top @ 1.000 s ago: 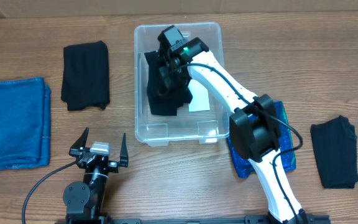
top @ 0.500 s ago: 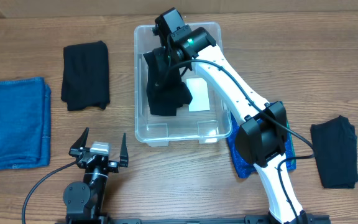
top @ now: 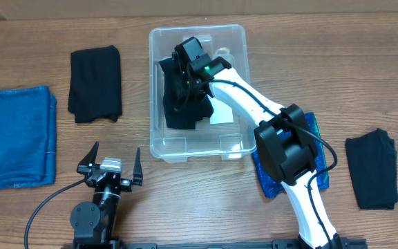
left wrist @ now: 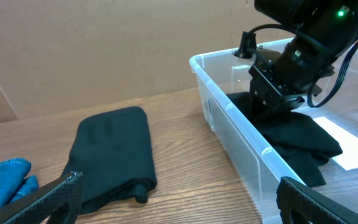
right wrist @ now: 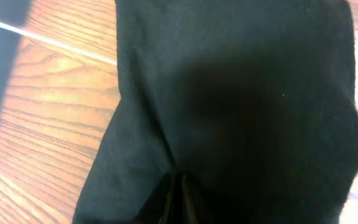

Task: Pack container
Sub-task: 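Release the black cloth and press it down inside the bin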

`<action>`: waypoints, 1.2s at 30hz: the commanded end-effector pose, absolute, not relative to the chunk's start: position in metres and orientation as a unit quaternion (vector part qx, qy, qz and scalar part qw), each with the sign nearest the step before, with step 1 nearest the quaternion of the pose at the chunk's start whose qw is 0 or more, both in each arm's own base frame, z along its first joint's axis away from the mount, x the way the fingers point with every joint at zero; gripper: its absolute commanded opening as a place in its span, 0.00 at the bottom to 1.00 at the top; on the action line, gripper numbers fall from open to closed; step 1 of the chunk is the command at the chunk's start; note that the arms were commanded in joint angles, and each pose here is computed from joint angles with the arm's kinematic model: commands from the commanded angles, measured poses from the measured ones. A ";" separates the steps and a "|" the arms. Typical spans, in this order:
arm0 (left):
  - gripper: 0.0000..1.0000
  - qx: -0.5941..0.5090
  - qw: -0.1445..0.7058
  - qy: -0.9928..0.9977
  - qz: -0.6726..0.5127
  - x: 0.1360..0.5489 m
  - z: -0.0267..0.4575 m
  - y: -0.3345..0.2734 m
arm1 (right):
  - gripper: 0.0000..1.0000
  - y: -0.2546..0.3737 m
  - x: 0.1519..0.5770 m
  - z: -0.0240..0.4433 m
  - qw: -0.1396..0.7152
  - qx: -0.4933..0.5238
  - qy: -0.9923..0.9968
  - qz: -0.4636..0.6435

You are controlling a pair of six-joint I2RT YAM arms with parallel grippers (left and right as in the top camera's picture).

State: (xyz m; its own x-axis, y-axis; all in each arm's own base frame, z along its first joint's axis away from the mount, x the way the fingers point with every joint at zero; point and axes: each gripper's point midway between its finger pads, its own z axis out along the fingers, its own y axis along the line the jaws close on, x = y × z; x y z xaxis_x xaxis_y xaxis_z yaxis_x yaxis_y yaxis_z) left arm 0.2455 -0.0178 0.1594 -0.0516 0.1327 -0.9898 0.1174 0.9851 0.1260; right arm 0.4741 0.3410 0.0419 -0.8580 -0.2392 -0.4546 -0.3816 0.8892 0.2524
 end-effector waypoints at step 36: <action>1.00 0.087 0.684 0.724 0.010 0.245 0.159 -0.017 | 0.22 0.333 0.498 0.138 0.285 -0.113 0.931 0.195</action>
State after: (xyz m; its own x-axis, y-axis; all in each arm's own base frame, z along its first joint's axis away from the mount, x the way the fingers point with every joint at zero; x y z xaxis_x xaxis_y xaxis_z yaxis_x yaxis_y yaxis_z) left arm 0.2455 -0.0178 0.1594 -0.0516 0.1327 -0.9898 0.1174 0.9851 0.1260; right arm 0.4905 0.3367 0.1251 -0.8303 -0.1181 -0.5447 -0.3304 0.8913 0.3105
